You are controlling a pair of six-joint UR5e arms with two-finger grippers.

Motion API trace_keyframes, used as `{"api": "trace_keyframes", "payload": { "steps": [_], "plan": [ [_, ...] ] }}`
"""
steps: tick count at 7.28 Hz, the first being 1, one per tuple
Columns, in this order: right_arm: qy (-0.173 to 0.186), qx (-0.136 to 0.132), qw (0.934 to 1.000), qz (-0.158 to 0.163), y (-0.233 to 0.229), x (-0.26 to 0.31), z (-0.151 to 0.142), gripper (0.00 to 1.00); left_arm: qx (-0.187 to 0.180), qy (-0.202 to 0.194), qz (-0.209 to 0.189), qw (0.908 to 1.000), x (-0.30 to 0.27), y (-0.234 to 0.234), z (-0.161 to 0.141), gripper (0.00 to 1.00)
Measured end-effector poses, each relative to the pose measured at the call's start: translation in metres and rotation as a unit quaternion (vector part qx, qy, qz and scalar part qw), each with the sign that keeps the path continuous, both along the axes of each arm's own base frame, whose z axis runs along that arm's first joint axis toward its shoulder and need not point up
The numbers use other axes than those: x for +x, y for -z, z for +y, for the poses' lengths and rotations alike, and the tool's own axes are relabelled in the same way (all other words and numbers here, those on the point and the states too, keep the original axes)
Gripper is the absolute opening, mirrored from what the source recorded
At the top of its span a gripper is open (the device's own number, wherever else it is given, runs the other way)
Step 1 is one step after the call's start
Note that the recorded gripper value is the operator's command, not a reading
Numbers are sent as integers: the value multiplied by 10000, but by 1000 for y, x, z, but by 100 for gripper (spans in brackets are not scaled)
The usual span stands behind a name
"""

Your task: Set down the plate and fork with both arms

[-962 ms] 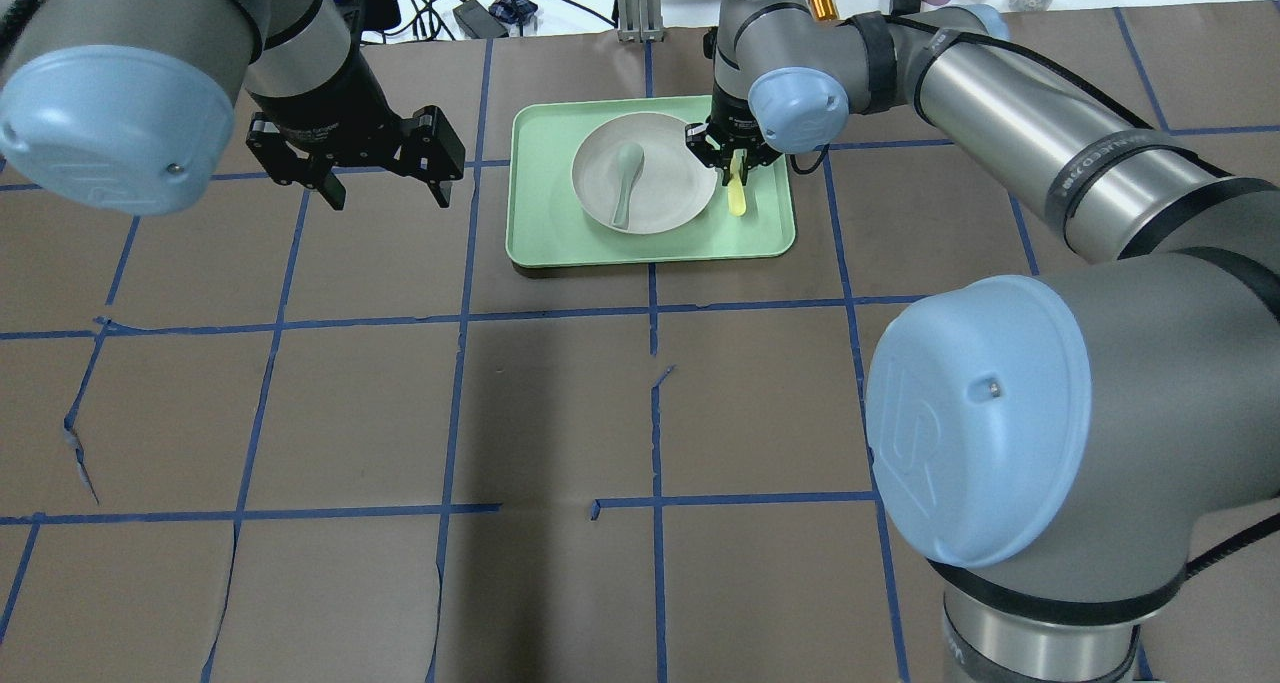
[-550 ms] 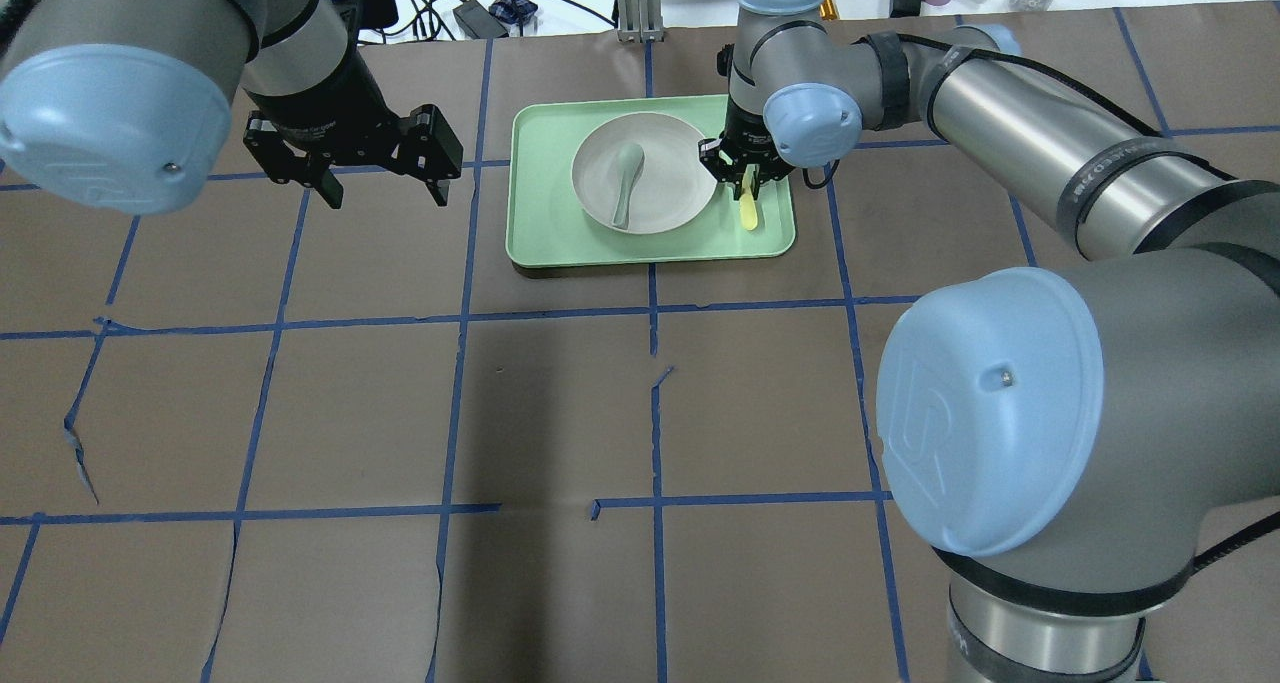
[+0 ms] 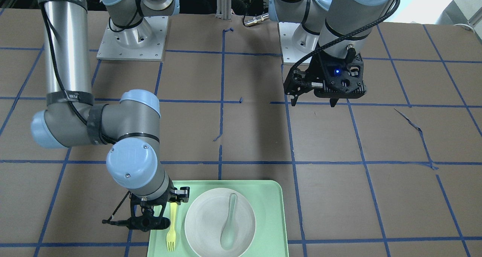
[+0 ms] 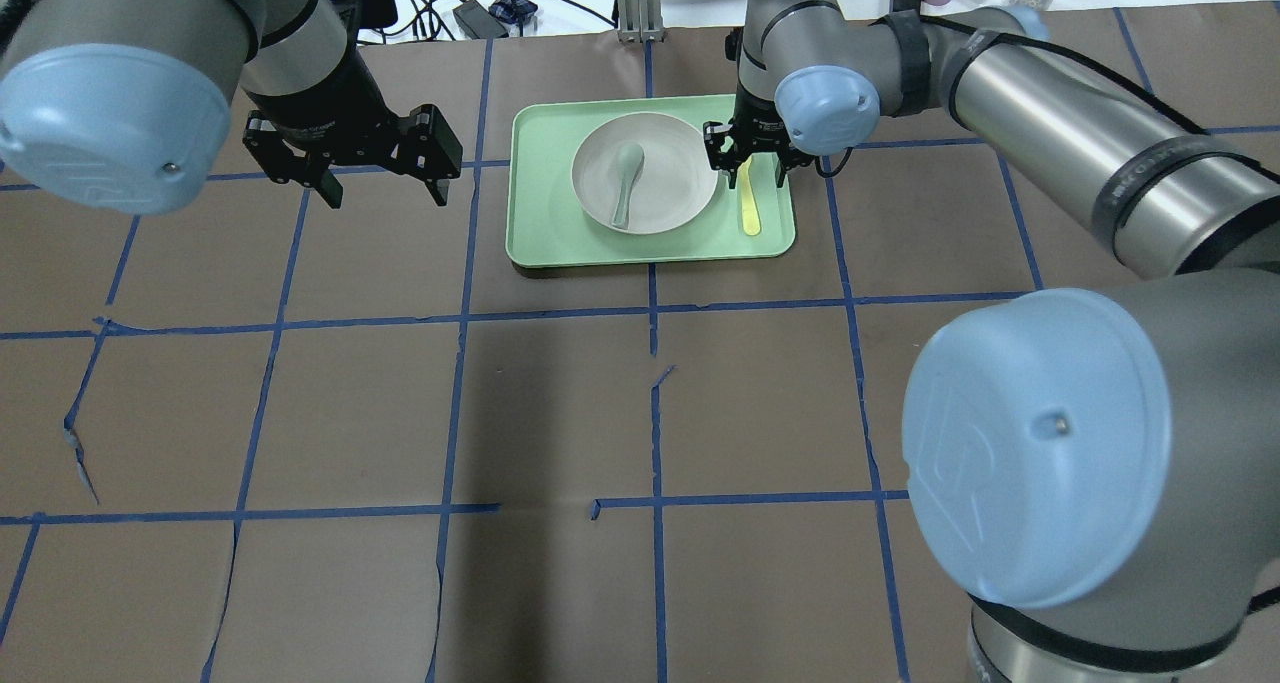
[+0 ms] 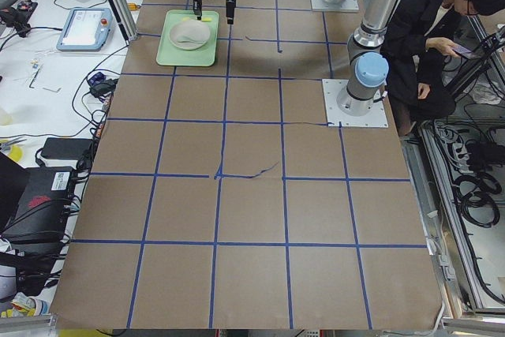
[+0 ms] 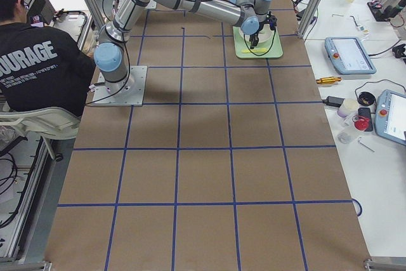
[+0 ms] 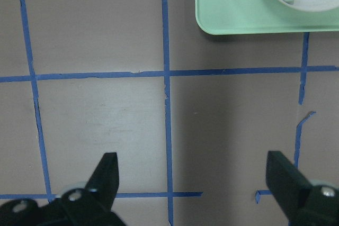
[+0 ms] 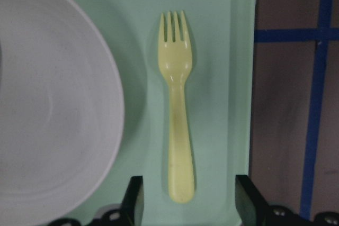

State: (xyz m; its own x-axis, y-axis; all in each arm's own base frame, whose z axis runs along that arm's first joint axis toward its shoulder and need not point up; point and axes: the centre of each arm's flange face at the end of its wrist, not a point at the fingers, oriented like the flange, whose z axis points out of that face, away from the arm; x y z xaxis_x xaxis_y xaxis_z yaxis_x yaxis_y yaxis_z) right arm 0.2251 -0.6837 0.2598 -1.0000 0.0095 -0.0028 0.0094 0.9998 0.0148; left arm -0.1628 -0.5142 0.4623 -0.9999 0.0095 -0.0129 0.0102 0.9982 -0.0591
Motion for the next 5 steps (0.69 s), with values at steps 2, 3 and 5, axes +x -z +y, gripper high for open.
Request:
{"api": "trace_keyframes", "payload": {
  "steps": [2, 3, 5],
  "plan": [
    [112, -59, 9999, -20, -102, -29, 71, 100, 3, -8, 5, 10000, -1, 0, 0, 100],
    [164, -182, 9997, -51, -140, -39, 112, 100, 6, -9, 0, 10000, -1, 0, 1, 100],
    [209, -338, 9992, -19, -185, -52, 181, 100, 10, -11, -10, 10000, -1, 1, 1, 100]
  ]
}}
